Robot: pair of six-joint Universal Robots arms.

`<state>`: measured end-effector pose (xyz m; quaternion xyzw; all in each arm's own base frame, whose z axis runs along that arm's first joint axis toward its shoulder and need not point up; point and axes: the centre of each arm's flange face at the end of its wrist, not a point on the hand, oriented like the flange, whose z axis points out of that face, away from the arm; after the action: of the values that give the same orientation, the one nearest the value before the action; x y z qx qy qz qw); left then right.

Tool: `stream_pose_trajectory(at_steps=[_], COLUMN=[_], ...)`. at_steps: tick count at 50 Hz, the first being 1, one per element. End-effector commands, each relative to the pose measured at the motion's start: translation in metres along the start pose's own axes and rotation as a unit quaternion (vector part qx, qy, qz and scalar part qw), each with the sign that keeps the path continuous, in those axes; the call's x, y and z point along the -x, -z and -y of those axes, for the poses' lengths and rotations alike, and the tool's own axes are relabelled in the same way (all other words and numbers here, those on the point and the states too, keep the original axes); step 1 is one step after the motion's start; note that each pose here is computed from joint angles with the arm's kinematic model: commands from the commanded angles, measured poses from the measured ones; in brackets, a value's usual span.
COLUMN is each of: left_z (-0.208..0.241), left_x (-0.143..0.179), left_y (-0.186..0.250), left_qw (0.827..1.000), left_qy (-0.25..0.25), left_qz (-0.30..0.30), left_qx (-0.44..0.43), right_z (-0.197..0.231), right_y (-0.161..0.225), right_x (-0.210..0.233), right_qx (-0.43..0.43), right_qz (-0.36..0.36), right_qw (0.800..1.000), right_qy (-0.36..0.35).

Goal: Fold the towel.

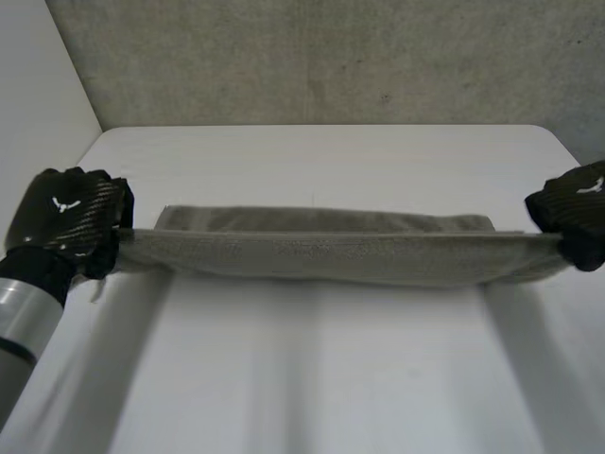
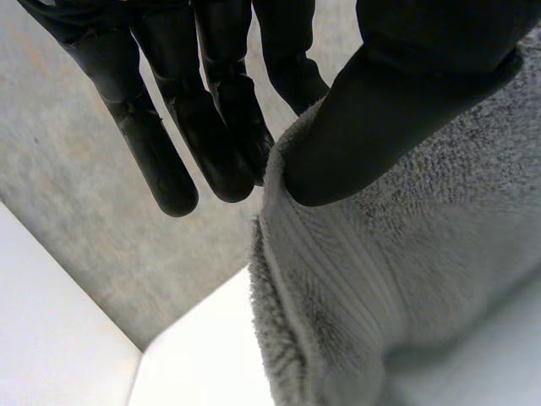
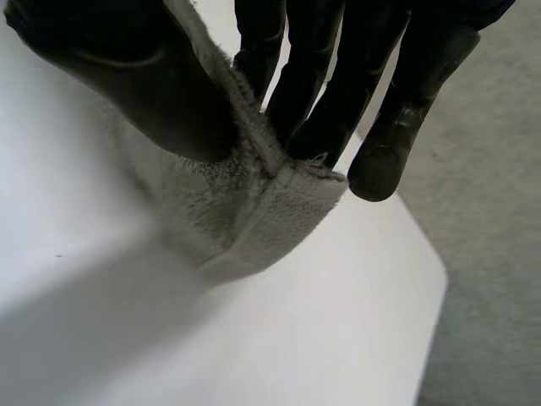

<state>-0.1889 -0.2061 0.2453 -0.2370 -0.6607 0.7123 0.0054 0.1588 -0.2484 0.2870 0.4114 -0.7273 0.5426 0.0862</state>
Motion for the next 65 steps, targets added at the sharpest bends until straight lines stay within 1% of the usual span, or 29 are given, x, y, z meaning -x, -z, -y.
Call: stream_pose_trajectory(at_steps=[1,2,3,4,5,7,8,11,13,14,15,16,17,18,19,21,27,32,35,41,46,51,54,56,59,61,62,64,65], left_z=[-0.009,-0.009,-0.021,-0.034,-0.034,-0.054,-0.054,-0.070,-0.079,-0.079,-0.081,-0.081,-0.082,-0.082,-0.082,-0.081,-0.084,-0.086,-0.088,-0.092,-0.092,-0.079,-0.066,-0.054,-0.050,-0.047,-0.047,-0.052,-0.052], left_x=[-0.005,-0.005,-0.009,-0.013,-0.013,-0.020,-0.020,-0.023,-0.024,-0.025,-0.025,-0.025,-0.024,-0.023,-0.023,-0.026,-0.030,-0.038,-0.039,-0.048,-0.046,-0.037,-0.034,-0.032,-0.031,-0.033,-0.033,-0.038,-0.038], left_y=[-0.004,-0.005,-0.011,-0.020,-0.020,-0.041,-0.042,-0.065,-0.090,-0.090,-0.102,-0.102,-0.115,-0.127,-0.127,-0.149,-0.175,-0.193,-0.195,-0.187,-0.179,-0.164,-0.147,-0.129,-0.121,-0.101,-0.101,-0.090,-0.089], left_qw=[0.999,0.999,0.997,0.995,0.995,0.991,0.991,0.989,0.988,0.988,0.989,0.989,0.990,0.992,0.992,0.994,0.996,0.996,0.996,0.995,0.994,0.995,0.995,0.995,0.995,0.995,0.995,0.993,0.993], left_qy=[0.008,0.008,0.012,0.014,0.014,0.019,0.019,0.022,0.022,0.022,0.021,0.021,0.023,0.023,0.023,0.018,0.010,0.007,0.007,0.008,0.009,0.009,0.012,0.015,0.017,0.036,0.036,0.067,0.068], left_qz=[-0.035,-0.036,-0.046,-0.057,-0.057,-0.073,-0.073,-0.079,-0.081,-0.081,-0.081,-0.081,-0.079,-0.076,-0.076,-0.074,-0.070,-0.079,-0.078,-0.087,-0.087,-0.081,-0.084,-0.083,-0.082,-0.082,-0.082,-0.083,-0.083], left_qx=[0.031,0.031,0.054,0.078,0.078,0.109,0.109,0.127,0.126,0.126,0.121,0.120,0.113,0.102,0.102,0.079,0.058,0.039,0.041,0.052,0.061,0.063,0.059,0.054,0.053,0.052,0.052,0.049,0.049], right_z=[-0.002,-0.008,-0.008,-0.013,-0.016,-0.019,-0.019,-0.022,-0.025,-0.025,-0.027,-0.029,-0.029,-0.031,-0.031,-0.028,-0.021,-0.015,-0.015,-0.015,-0.012,-0.015,-0.018,-0.026,-0.038,-0.049,-0.049,-0.058,-0.058], right_y=[-0.010,-0.019,-0.019,-0.029,-0.039,-0.048,-0.048,-0.069,-0.094,-0.094,-0.106,-0.118,-0.118,-0.130,-0.130,-0.149,-0.176,-0.186,-0.189,-0.184,-0.165,-0.134,-0.126,-0.114,-0.107,-0.104,-0.104,-0.101,-0.101], right_x=[-0.004,0.000,0.000,0.002,0.003,0.006,0.006,0.014,0.018,0.018,0.019,0.017,0.017,0.015,0.015,0.015,0.016,0.018,0.019,0.022,0.023,0.033,0.036,0.046,0.054,0.063,0.063,0.071,0.071], right_qx=[-0.004,0.008,0.008,0.019,0.026,0.034,0.034,0.047,0.049,0.049,0.045,0.040,0.040,0.031,0.031,0.004,-0.037,-0.063,-0.068,-0.063,-0.061,-0.048,-0.042,-0.026,-0.004,0.016,0.016,0.028,0.028], right_qz=[0.014,0.027,0.027,0.037,0.046,0.053,0.053,0.057,0.041,0.041,0.027,0.008,0.008,-0.009,-0.009,-0.037,-0.075,-0.104,-0.124,-0.131,-0.128,-0.112,-0.108,-0.094,-0.082,-0.067,-0.067,-0.052,-0.052], right_qw=[1.000,0.999,0.999,0.999,0.998,0.998,0.998,0.997,0.998,0.998,0.998,0.999,0.999,0.999,0.999,0.999,0.996,0.992,0.990,0.989,0.989,0.992,0.993,0.995,0.996,0.997,0.997,0.997,0.997], right_qy=[-0.012,-0.016,-0.016,-0.020,-0.024,-0.026,-0.026,-0.031,-0.028,-0.028,-0.027,-0.026,-0.026,-0.027,-0.027,-0.031,-0.036,-0.030,-0.029,-0.033,-0.033,-0.032,-0.033,-0.030,-0.033,-0.036,-0.036,-0.042,-0.042])
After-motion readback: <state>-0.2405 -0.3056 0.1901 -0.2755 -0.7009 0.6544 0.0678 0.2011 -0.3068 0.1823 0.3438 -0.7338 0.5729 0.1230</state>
